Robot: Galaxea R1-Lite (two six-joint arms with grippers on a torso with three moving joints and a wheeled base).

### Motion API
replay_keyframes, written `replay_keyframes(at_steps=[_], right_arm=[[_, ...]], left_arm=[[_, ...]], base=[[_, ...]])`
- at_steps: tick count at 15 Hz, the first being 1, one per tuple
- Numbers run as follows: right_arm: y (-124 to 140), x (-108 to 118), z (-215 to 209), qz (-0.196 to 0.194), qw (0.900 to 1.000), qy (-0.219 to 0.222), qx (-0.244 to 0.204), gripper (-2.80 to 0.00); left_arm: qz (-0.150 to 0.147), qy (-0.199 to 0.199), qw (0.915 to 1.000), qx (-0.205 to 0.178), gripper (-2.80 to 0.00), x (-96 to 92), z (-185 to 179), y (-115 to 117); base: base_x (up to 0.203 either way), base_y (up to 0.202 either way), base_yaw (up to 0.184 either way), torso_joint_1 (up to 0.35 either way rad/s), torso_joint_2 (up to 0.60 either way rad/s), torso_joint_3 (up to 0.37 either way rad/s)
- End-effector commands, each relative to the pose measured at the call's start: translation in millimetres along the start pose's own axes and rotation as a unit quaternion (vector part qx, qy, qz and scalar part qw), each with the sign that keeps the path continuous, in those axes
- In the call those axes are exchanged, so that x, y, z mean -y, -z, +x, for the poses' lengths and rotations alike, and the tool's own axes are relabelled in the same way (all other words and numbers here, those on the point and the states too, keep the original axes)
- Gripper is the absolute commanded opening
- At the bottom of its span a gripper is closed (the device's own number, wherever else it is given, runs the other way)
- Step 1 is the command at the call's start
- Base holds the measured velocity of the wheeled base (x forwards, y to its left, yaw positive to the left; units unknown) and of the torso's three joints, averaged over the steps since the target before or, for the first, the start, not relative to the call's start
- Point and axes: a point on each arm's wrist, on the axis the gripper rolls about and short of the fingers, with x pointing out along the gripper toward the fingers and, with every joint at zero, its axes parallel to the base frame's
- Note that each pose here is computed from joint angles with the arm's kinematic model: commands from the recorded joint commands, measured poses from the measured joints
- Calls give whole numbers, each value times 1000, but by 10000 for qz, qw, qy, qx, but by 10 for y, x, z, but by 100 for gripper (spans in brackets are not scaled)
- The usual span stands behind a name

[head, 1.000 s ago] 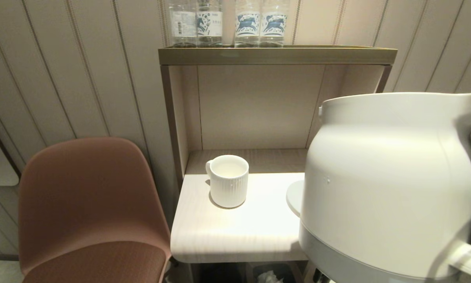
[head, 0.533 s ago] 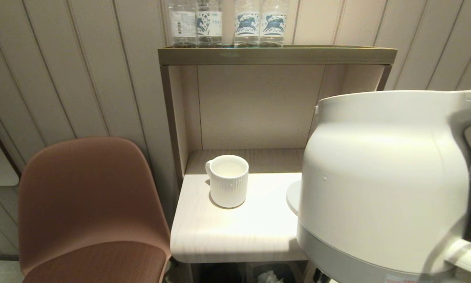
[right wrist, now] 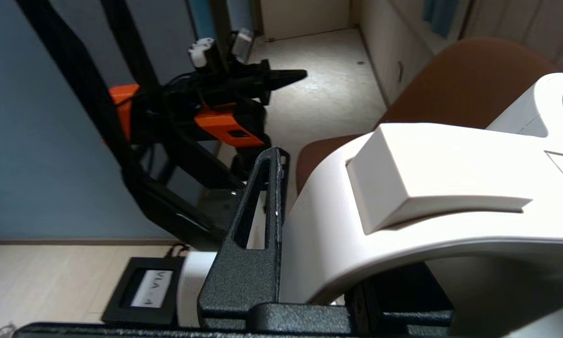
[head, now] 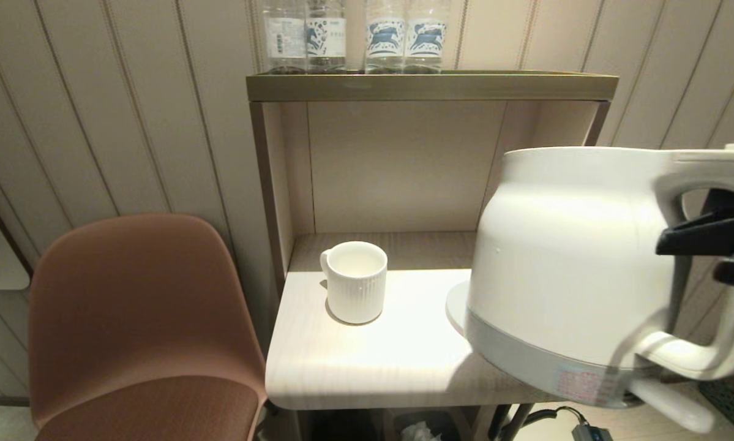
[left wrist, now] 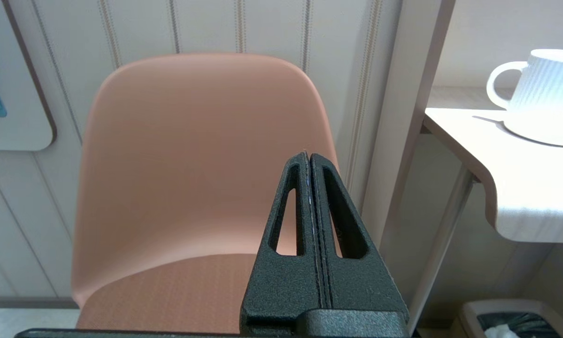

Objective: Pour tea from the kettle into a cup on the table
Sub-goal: Pour water into the cup

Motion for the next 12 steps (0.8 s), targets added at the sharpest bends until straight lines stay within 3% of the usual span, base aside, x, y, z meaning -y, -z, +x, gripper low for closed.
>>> replay_keyframes(at_steps=[1,7,12], right_arm=[[92,103,0,55,9997,-228,-6,-280],[71,37,246,-5,9955,-946,-19,-280],[52,-23,245,-73,9952,-974,-13,-280]], left_arm=[[-2,-1,10000,7,-280,0,0,-1],[-2,-1,10000,7,-280,0,0,-1],[-4,6,10000,7,-280,0,0,-1]], base=[[0,0,0,0,0,0],[0,0,0,0,0,0],[0,0,0,0,0,0]])
